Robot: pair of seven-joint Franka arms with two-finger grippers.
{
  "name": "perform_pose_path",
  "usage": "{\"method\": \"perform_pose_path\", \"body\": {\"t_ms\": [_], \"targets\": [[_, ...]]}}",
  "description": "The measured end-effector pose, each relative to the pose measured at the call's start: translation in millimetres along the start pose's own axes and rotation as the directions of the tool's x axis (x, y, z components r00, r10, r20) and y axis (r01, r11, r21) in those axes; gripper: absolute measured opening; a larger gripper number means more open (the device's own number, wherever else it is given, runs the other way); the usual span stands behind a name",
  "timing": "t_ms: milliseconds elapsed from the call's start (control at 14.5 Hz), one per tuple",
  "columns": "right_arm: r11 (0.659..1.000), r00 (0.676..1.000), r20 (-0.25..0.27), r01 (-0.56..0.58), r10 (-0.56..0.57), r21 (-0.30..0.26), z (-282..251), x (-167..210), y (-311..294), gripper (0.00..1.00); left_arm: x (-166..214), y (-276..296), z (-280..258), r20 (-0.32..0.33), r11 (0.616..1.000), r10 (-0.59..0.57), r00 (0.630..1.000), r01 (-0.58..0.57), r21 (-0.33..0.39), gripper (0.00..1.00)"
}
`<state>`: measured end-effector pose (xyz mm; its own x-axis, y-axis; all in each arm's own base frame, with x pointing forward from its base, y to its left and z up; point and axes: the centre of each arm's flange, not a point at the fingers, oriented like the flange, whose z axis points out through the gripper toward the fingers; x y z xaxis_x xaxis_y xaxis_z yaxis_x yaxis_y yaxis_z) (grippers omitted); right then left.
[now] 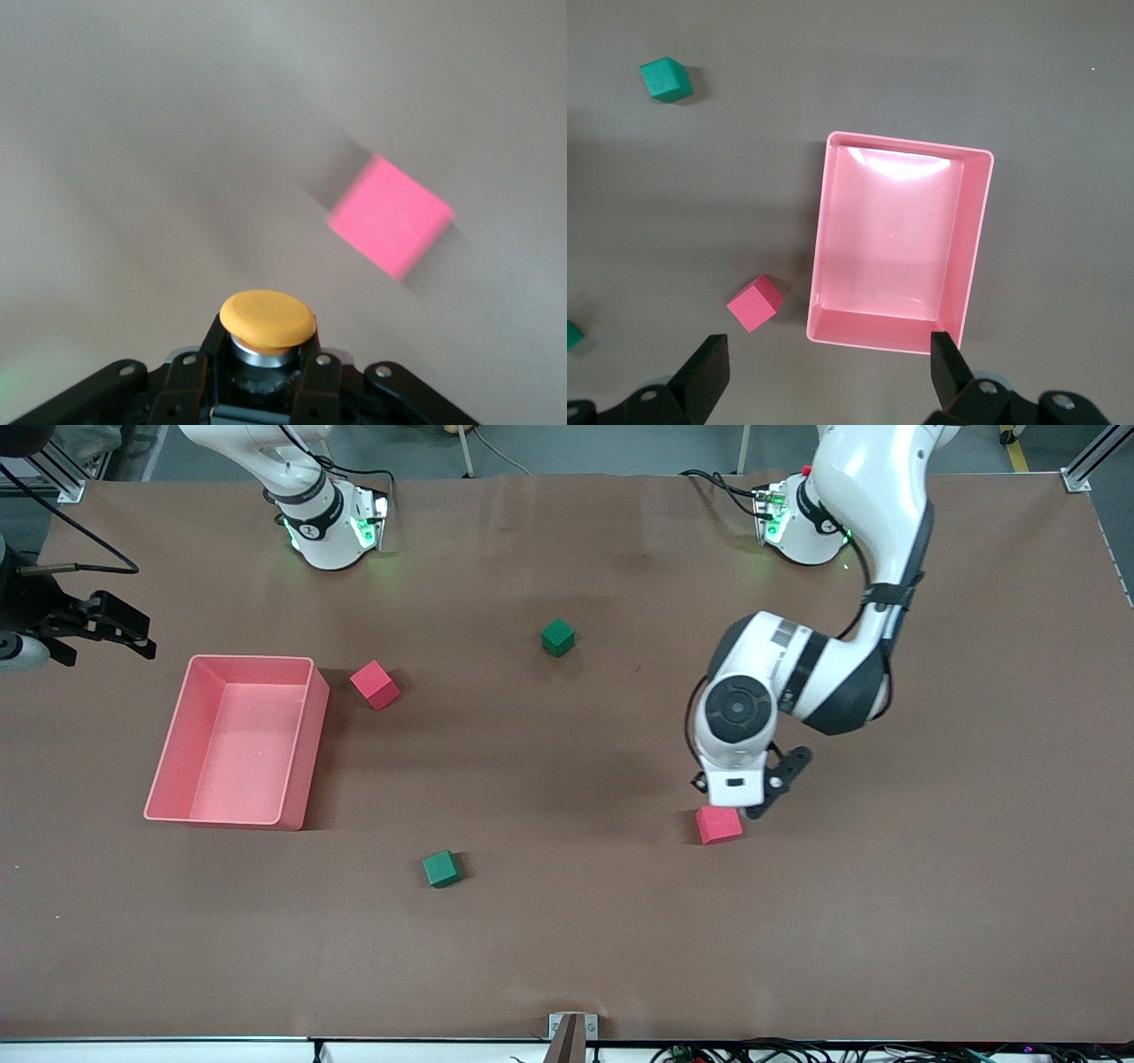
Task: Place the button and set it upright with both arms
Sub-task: 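Lift the button with the left gripper and carry it aside, then rotate the left gripper to hold the button cap upward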
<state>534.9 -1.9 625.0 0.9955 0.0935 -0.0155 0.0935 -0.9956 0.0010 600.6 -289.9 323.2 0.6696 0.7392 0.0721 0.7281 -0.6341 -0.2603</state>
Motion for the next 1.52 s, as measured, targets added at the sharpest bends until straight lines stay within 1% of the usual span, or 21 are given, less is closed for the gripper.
{"method": "perform_pose_path", "body": {"t_ms": [69,207,415,622,761,899,1037,1176,1245,1383,1521], "targets": [[1.0,1.0,0.0,0.004,-0.004,0.0,0,0,-2,1.0,13,-7,4,-0.012,0.998,-0.059,0.998,0.059,0.021,0.34],[1.0,1.0,0.0,0.007,-0.007,0.0,0,0,-4,1.0,41,-18,16,-0.074,0.987,-0.15,0.986,0.154,0.055,0.34],[1.0,1.0,0.0,0.007,-0.007,0.0,0,0,-4,1.0,79,-38,39,-0.169,0.967,-0.213,0.962,0.232,0.102,0.34],[1.0,1.0,-0.001,0.008,-0.008,0.0,0,1,-4,1.0,124,-64,65,-0.304,0.94,-0.257,0.917,0.31,0.14,0.34],[1.0,1.0,-0.002,0.008,-0.008,0.0,0,1,-4,1.0,148,-75,84,-0.378,0.924,-0.291,0.879,0.361,0.129,0.34],[1.0,1.0,0.0,0.008,-0.008,0.0,2,1,-4,1.0,168,-82,106,-0.487,0.898,-0.338,0.805,0.431,0.09,0.34],[1.0,1.0,0.002,0.009,-0.009,0.0,3,1,-5,1.0,182,-87,129,-0.583,0.881,-0.352,0.732,0.469,0.058,0.34],[1.0,1.0,0.003,0.011,-0.011,0.0,4,1,-6,1.0,192,-93,155,-0.689,0.869,-0.358,0.631,0.495,0.002,0.34],[1.0,1.0,0.005,0.013,-0.013,0.0,4,1,-7,1.0,194,-97,169,-0.732,0.866,-0.36,0.579,0.5,-0.03,0.34],[1.0,1.0,0.01,0.02,-0.02,0.0,7,3,-10,1.0,196,-106,195,-0.79,0.858,-0.375,0.485,0.505,-0.097,0.34],[1.0,1.0,0.016,0.025,-0.025,0.0,11,6,-13,1.0,199,-117,211,-0.815,0.837,-0.416,0.403,0.52,-0.171,0.34]]}}
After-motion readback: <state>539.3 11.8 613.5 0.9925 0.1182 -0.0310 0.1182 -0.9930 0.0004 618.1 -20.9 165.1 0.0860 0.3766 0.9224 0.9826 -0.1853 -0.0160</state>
